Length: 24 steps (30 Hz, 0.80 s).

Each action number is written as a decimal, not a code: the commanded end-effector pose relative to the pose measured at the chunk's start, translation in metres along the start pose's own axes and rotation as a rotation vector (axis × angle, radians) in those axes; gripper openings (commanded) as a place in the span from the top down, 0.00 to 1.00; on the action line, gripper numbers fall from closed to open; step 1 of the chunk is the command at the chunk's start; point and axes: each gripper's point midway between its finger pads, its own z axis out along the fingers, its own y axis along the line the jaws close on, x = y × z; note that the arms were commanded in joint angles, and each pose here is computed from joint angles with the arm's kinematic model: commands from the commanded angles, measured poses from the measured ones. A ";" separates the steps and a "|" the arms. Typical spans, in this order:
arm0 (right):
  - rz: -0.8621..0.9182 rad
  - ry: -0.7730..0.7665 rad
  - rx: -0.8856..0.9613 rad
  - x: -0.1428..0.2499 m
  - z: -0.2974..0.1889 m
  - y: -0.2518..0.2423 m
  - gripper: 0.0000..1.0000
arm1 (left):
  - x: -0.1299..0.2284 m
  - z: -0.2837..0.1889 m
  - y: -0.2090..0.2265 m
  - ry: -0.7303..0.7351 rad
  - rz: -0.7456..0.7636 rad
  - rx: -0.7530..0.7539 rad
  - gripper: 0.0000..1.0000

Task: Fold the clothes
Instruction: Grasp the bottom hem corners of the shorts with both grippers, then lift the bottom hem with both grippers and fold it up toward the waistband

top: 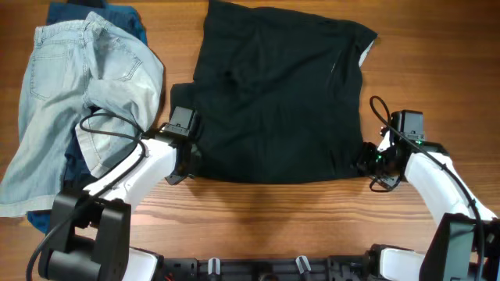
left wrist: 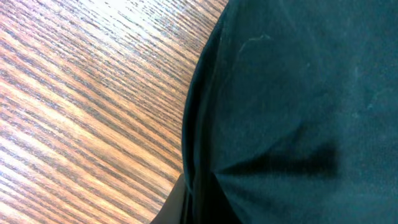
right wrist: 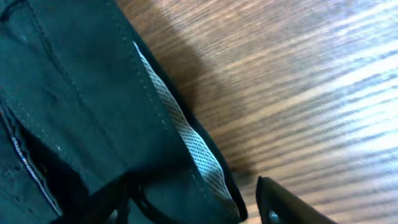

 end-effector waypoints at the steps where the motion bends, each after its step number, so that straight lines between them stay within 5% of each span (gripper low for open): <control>1: 0.031 0.031 -0.016 0.010 0.014 0.002 0.39 | -0.005 -0.002 0.007 -0.033 0.001 -0.016 0.96; 6: 0.063 0.044 -0.033 0.009 0.024 0.004 0.59 | -0.005 -0.002 0.007 -0.033 0.002 -0.016 0.96; 9: 0.084 0.039 -0.036 0.007 0.025 0.005 0.96 | -0.007 -0.002 0.008 -0.044 0.002 -0.024 0.96; 18: 0.085 -0.041 -0.086 -0.011 -0.064 0.030 0.96 | -0.050 -0.072 0.011 -0.158 -0.012 0.023 0.96; 24: 0.052 -0.039 -0.141 0.016 -0.105 0.035 0.96 | -0.055 -0.138 0.029 -0.296 -0.052 0.112 0.96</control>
